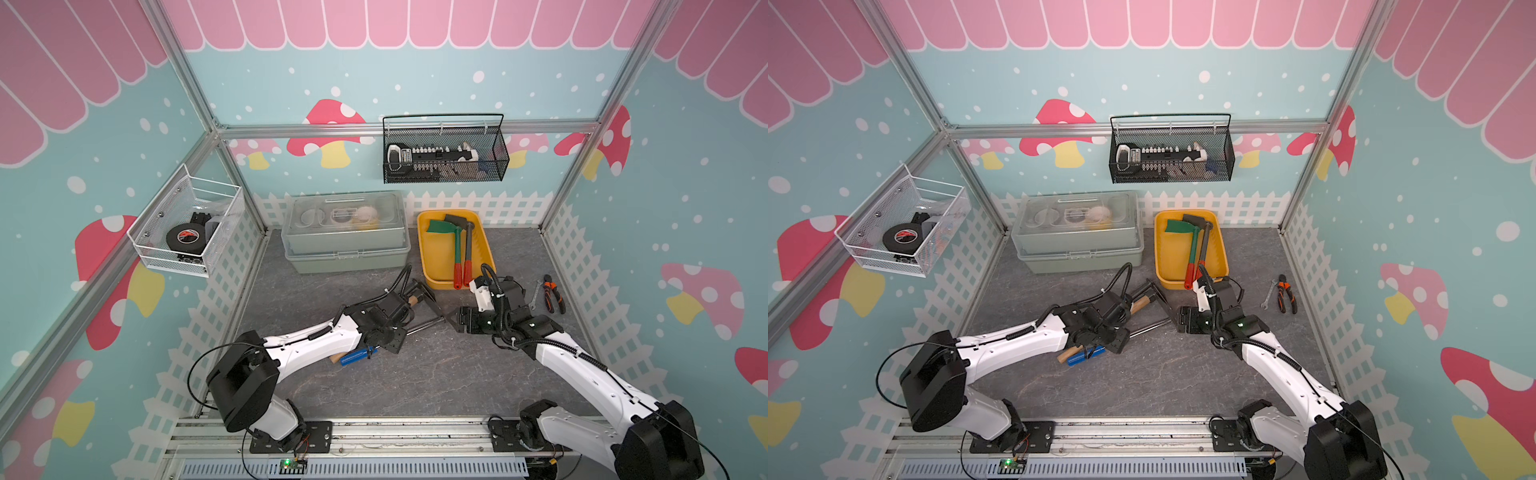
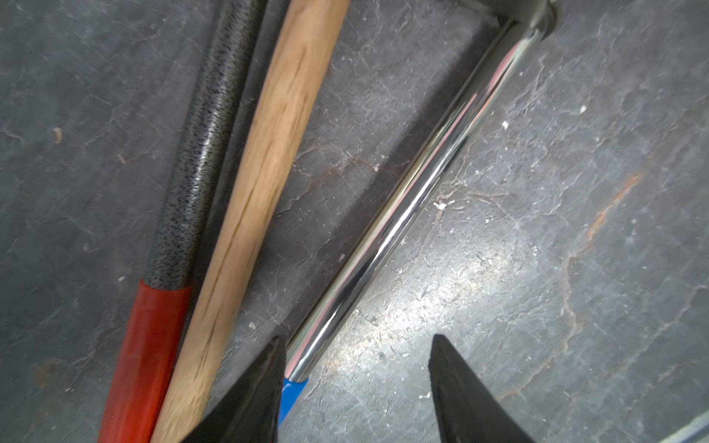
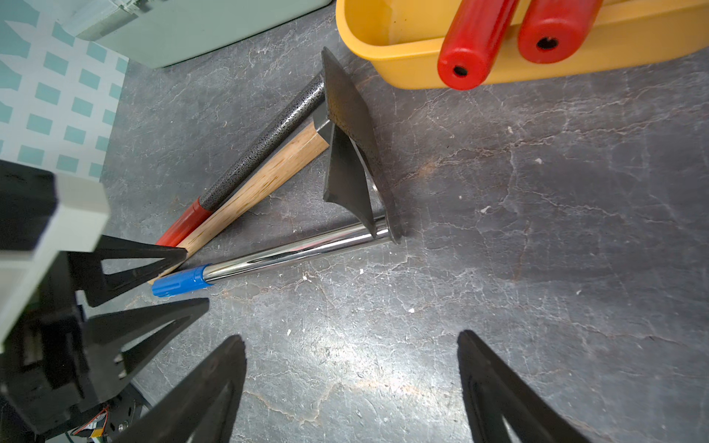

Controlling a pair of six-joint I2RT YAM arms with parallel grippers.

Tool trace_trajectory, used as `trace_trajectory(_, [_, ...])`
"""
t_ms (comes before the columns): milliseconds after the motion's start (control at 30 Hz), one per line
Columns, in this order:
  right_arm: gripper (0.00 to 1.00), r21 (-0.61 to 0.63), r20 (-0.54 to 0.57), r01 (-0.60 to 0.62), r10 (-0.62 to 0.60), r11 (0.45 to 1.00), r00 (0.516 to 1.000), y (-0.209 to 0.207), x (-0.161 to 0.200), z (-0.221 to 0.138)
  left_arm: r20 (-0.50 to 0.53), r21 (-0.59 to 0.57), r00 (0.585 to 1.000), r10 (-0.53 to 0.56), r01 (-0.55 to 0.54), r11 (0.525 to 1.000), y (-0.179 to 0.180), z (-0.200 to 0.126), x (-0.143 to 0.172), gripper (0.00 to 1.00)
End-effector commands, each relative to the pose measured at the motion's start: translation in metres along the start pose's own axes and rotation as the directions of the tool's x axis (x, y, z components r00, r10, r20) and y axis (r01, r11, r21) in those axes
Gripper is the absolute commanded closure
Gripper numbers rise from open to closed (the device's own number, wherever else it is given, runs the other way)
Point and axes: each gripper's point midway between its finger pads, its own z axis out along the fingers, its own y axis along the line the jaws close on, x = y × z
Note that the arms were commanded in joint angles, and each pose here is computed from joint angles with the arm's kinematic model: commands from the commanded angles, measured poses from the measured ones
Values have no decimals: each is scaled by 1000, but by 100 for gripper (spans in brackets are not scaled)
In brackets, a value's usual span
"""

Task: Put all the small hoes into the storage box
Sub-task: Pick up the hoe from the center of the board.

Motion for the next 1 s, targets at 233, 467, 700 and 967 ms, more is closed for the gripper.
trace_trajectory(233, [14,-7,23,15,-15,1000,1000,4,-8,-4,-92,-61,994,60,-65,996,6,27,10,41])
trace_trajectory(467, [15,-5,24,14,-14,1000,1000,3,-8,-4,-133,-67,989,59,-69,995,7,41,16,41])
trace_trajectory(700, [15,-2,25,14,-14,1000,1000,3,-8,-4,-152,-40,986,68,-75,996,1,47,15,42])
trace_trajectory(967, [15,11,21,12,-13,1000,1000,0,-6,-4,-196,-72,968,156,-173,982,-3,56,24,50])
